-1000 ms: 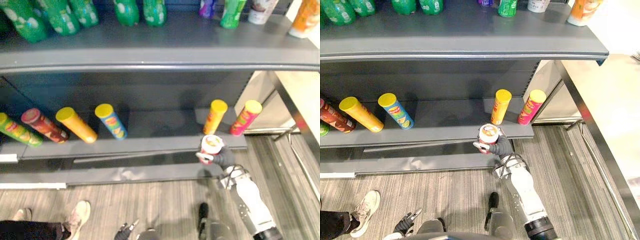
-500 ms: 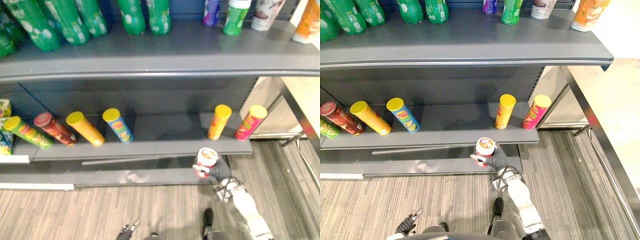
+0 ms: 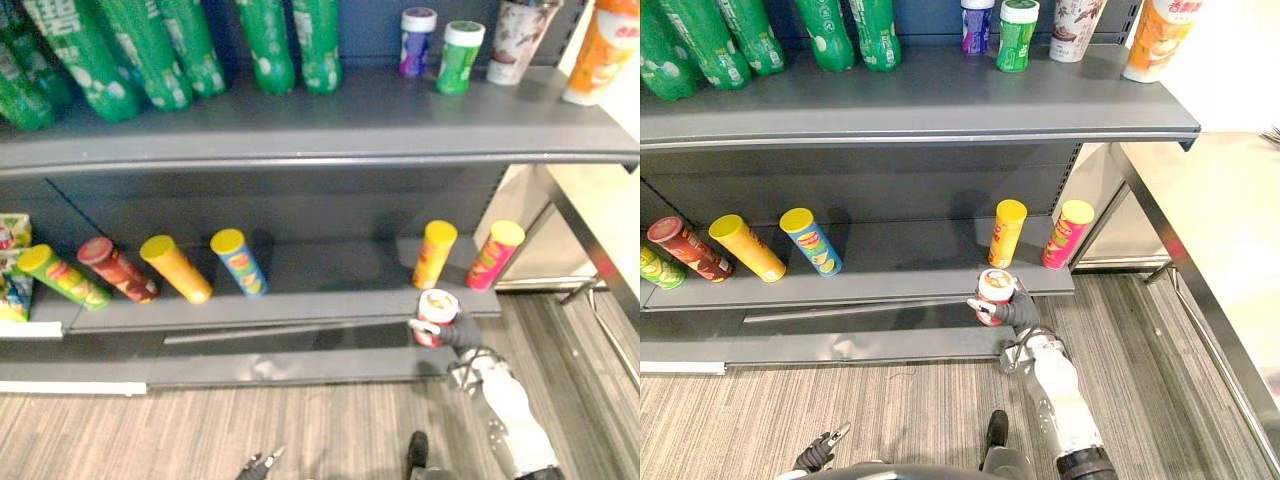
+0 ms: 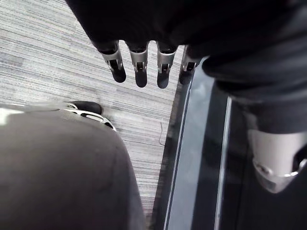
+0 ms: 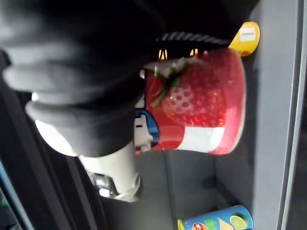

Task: Put the gum and the chips on the shelf.

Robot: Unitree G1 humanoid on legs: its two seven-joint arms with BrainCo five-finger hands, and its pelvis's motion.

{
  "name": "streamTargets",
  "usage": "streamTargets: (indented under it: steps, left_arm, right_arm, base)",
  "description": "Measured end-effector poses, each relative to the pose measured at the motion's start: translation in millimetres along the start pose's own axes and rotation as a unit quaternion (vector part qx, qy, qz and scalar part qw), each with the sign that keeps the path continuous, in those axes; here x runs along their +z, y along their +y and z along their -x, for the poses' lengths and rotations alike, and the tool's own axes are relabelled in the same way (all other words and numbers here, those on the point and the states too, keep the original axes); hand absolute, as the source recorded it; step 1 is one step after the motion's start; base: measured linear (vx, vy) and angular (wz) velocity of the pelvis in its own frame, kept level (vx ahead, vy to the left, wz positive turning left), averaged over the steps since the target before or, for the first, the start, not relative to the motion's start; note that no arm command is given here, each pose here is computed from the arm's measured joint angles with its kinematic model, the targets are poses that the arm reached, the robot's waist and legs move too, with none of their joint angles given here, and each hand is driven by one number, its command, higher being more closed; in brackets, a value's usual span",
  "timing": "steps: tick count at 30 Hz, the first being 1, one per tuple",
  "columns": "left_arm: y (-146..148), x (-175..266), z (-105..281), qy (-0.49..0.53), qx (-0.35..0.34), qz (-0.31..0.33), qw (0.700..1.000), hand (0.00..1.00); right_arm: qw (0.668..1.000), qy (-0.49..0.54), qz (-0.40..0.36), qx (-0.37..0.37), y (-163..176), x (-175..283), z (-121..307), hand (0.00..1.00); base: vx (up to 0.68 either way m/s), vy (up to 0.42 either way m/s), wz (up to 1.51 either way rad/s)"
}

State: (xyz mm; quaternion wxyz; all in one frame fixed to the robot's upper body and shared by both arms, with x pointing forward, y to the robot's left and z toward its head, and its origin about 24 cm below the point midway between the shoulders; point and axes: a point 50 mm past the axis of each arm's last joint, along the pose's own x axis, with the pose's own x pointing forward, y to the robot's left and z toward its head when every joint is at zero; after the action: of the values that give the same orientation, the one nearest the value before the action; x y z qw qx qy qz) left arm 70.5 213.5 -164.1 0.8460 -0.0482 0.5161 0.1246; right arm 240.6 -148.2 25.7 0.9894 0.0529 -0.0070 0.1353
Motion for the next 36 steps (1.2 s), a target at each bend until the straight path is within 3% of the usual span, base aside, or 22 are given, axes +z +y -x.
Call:
streamTargets:
  steps: [15, 22, 31, 36]
  left_arm:
    - [6.1, -4.3, 1.2, 0.012, 0.015, 0.018, 1.000, 0.00]
    - [8.3, -5.6, 1.7, 0.014, 0.025, 0.019, 0.999, 0.00]
    - [10.9, -8.4, 2.3, 0.025, 0.032, 0.019, 0.999, 0.00]
    - [12.7, -10.7, 3.3, 0.028, 0.034, 0.018, 0.999, 0.00]
  right_arm:
    - [0.977, -0.104, -0.015, 0.185, 70.8, 54.6, -39.7, 1.00]
    - [0.958, -0.177, -0.039, 0.223, 88.0, 97.8, -58.5, 1.00]
    - [0.938, -0.266, -0.007, 0.224, 92.4, 155.0, -75.2, 1.00]
    - [0.933, -0.330, 0.023, 0.138, 56.7, 207.1, -95.3, 1.00]
  base:
    - [0.00, 0.000, 0.00]
    - [0.01, 0.002, 0.02]
    - [0.00, 0.000, 0.00]
    - [0.00, -0.001, 0.02]
